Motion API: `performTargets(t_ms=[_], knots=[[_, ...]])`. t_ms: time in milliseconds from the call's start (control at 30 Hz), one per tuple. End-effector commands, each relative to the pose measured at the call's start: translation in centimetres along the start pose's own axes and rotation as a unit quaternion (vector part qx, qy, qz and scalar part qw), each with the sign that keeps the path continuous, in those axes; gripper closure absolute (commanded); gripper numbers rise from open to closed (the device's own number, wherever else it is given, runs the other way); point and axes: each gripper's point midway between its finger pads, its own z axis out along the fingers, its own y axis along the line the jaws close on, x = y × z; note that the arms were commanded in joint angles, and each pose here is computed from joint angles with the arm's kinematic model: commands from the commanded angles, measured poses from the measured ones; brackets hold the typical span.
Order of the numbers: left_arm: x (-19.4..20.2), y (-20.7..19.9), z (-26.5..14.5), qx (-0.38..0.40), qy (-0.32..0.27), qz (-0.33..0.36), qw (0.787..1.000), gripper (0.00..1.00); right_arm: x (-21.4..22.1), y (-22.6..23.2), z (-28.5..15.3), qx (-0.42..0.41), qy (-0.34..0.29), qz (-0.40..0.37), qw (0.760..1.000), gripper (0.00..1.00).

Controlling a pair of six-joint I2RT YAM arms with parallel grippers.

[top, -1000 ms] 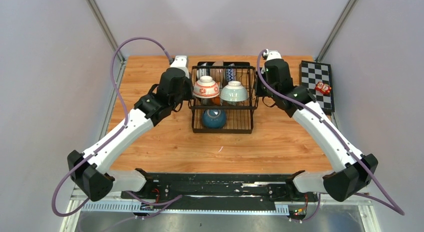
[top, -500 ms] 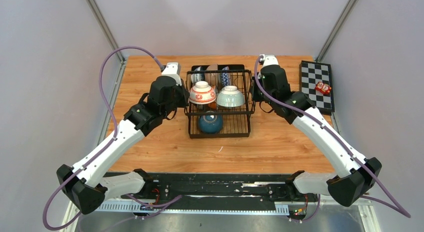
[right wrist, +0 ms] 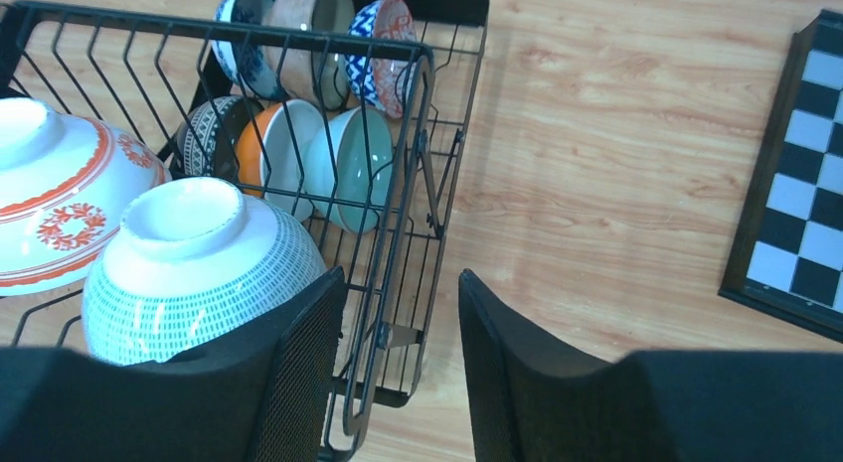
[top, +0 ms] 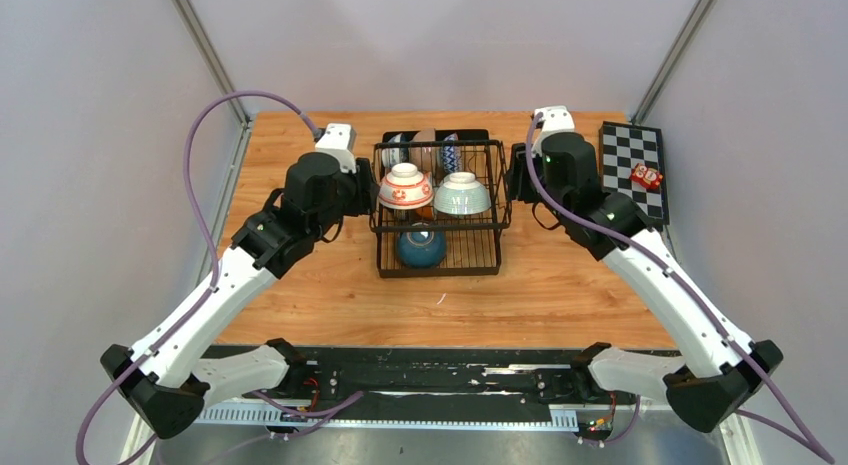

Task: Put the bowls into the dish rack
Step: Reset both arms

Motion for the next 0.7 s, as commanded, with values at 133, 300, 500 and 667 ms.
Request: performTargets(t_ms=[133,300,500,667], knots=[[-2.0,1.0,-3.3,0.003,-0.036,0.019,0.999,0.30,-1.7,-1.0,-4.1,-0.011,-0.054,-0.008,0.998,0.36],[-2.0,1.2,-5.7,0.029,-0.065,0.028,0.997,0.12,0.0,-1.6,-5.5,-0.021,-0.070,-0.003,0.997,0.20],[-0.2,2.1,-7.3,0.035,-0.078,0.020,0.996,0.00,2.1,-2.2,-6.2,-0.020,-0.075,0.032,0.996,0.00],[1.4,3.1,-8.5,0.035,-0.092,0.012,0.995,0.00,5.1,-3.3,-6.0,-0.001,-0.070,0.055,0.996,0.00]])
